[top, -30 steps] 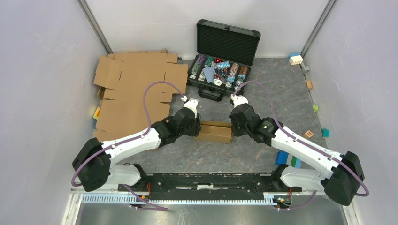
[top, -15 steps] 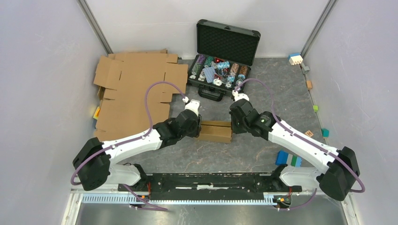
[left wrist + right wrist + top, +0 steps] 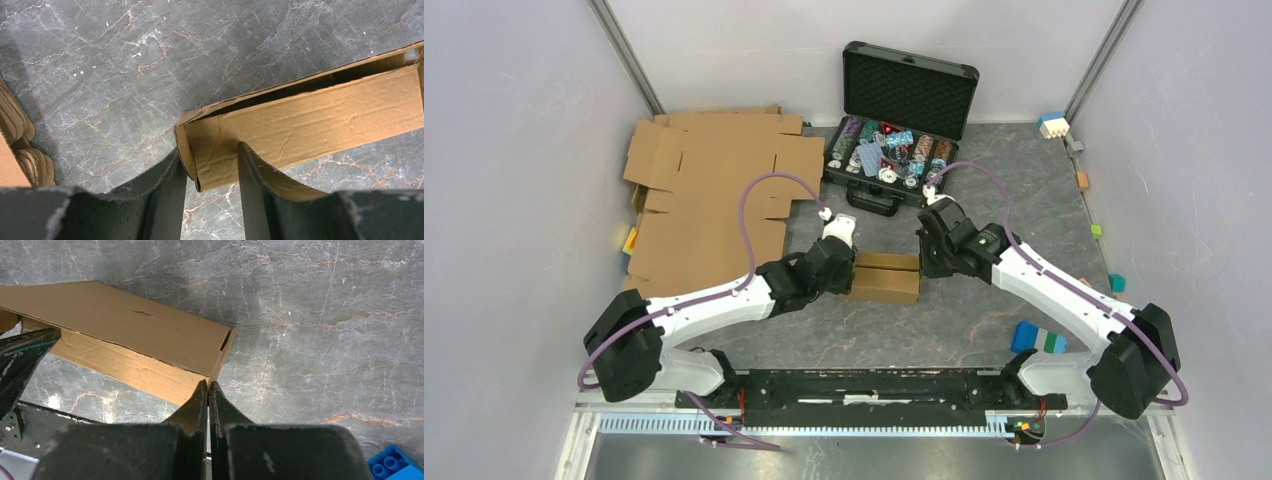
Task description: Fold the paper box
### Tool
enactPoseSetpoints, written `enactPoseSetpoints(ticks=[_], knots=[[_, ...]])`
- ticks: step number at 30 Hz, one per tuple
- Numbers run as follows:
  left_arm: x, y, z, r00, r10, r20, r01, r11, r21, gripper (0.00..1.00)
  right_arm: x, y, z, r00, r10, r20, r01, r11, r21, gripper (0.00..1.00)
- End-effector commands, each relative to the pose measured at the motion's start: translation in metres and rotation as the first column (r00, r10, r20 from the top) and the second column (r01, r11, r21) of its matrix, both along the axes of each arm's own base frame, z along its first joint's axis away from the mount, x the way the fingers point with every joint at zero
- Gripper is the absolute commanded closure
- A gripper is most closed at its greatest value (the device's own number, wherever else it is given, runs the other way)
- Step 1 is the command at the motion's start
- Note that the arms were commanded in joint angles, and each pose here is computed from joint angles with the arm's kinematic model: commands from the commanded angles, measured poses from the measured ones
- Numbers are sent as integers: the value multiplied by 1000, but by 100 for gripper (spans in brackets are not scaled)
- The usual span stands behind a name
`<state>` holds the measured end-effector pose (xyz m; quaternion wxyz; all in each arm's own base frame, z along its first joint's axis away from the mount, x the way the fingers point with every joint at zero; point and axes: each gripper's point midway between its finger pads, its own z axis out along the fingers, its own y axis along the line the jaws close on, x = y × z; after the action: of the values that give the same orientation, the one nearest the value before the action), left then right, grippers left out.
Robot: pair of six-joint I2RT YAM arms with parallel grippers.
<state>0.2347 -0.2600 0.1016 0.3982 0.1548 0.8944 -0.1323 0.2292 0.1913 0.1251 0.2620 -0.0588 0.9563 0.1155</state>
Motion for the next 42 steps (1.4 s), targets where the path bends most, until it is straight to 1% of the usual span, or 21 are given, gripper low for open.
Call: enactPoseSetpoints(ticks=[1,7,10,17,20,25,28,34,42], knots=[[-9,3,-13,999,-4,-44,7,998,56,54,13,16,24,1000,8,28,-11,995,97,100],[-10,0,-13,999,-6,-40,8,998,60,54,14,14,19,999,-39,-38,43,991,128,100],[-11,-2,-12,999,-7,-40,9,998,58,54,13,20,20,997,-42,-58,51,985,167,100],[-11,-1,-13,999,-6,-38,9,998,69,54,10,18,19,995,-53,-83,65,986,152,100],[-11,0,-13,999,-2,-37,4,998,68,54,5,14,10,994,-70,-88,83,985,154,100],[-11,-1,-13,999,0,-40,2,998,66,54,-2,8,-2,992,-98,-76,109,980,167,100],[-11,-1,-14,999,0,-43,3,998,69,53,-5,8,-5,994,-97,-48,104,978,180,100],[-11,-3,-15,999,-1,-51,5,998,70,54,-12,7,-12,995,-96,-23,98,983,155,100],[-11,-3,-16,998,0,-55,4,997,73,54,-17,2,-14,996,-85,35,82,994,78,100]])
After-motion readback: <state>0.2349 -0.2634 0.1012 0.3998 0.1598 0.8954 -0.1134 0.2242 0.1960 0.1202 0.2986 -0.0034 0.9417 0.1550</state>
